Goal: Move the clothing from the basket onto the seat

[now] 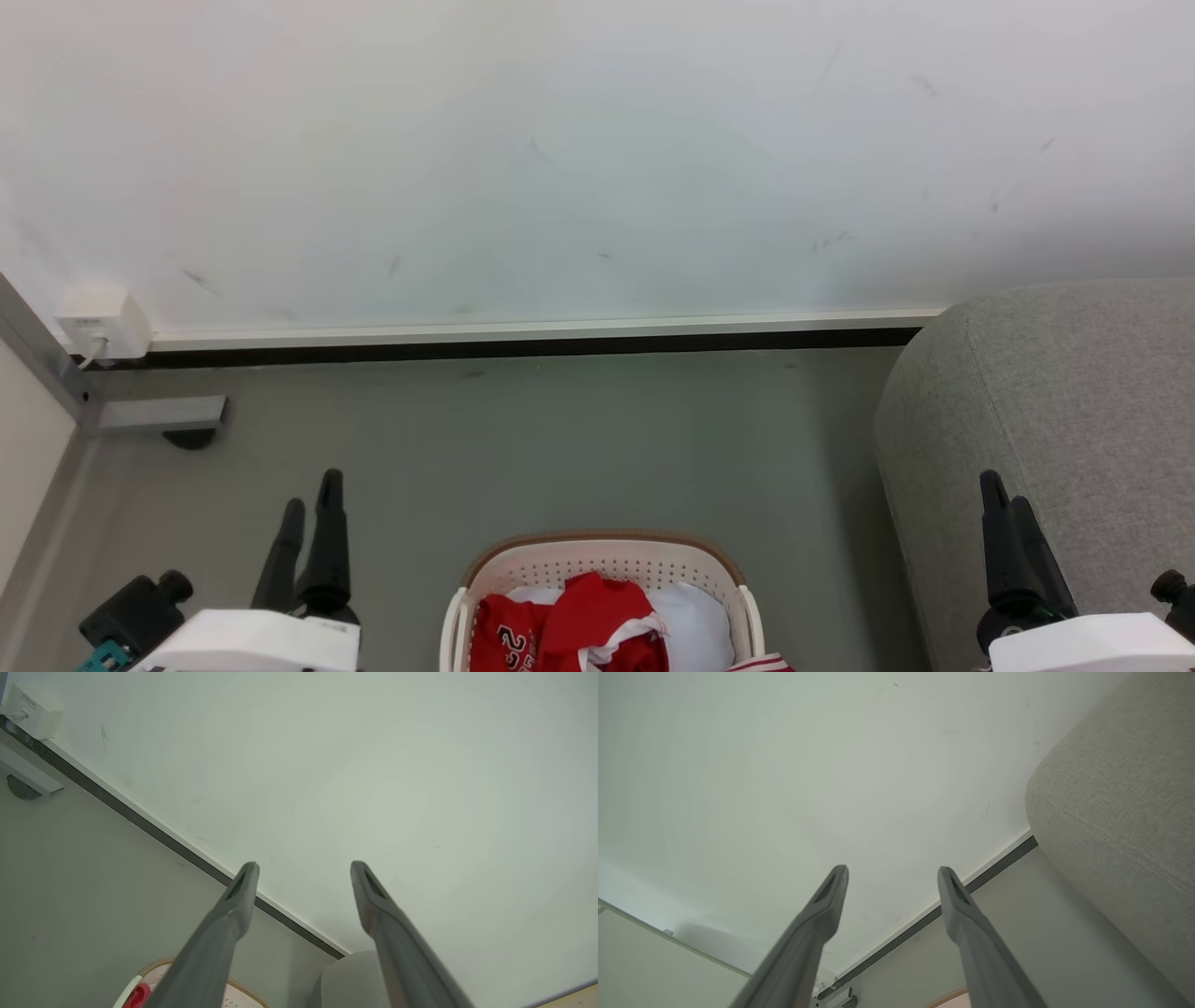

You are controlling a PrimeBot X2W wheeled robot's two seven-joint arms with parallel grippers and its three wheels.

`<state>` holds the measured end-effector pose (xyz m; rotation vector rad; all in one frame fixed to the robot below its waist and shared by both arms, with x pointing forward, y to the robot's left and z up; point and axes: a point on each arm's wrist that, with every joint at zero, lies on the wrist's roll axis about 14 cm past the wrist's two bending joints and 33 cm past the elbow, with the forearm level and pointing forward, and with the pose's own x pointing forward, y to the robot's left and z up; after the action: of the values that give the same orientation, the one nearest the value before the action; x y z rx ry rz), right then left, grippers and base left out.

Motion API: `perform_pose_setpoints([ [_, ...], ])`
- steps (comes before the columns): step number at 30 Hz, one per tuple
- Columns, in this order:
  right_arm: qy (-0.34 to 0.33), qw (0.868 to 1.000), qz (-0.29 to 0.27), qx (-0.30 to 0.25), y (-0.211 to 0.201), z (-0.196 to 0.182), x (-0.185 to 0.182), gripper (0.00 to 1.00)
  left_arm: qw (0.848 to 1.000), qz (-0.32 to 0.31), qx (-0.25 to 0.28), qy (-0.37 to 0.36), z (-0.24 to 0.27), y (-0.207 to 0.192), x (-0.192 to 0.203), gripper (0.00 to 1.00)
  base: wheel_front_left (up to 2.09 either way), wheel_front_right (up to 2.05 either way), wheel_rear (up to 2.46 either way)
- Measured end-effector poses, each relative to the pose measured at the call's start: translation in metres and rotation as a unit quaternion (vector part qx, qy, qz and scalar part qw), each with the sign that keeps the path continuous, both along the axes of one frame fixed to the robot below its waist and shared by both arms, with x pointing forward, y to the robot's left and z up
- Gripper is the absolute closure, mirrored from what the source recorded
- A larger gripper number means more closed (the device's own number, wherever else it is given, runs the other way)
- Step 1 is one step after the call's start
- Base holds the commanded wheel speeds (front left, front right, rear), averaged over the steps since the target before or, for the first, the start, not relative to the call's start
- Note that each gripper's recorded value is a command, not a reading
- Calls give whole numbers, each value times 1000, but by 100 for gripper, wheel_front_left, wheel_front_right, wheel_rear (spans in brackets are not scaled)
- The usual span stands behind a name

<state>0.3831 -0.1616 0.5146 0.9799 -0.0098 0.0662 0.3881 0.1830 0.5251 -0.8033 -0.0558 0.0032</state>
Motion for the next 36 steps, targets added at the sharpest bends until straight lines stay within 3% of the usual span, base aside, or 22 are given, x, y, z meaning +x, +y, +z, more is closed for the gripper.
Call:
perform_pose_setpoints([
  [15,-4,990,3,-138,4,-7,-2,0,992,-3,126,8,-7,-8,-1,0,0,0,0],
  [36,-17,973,10,-232,10,-11,-2,0,971,-8,238,-10,-4,-18,0,0,0,0,0],
])
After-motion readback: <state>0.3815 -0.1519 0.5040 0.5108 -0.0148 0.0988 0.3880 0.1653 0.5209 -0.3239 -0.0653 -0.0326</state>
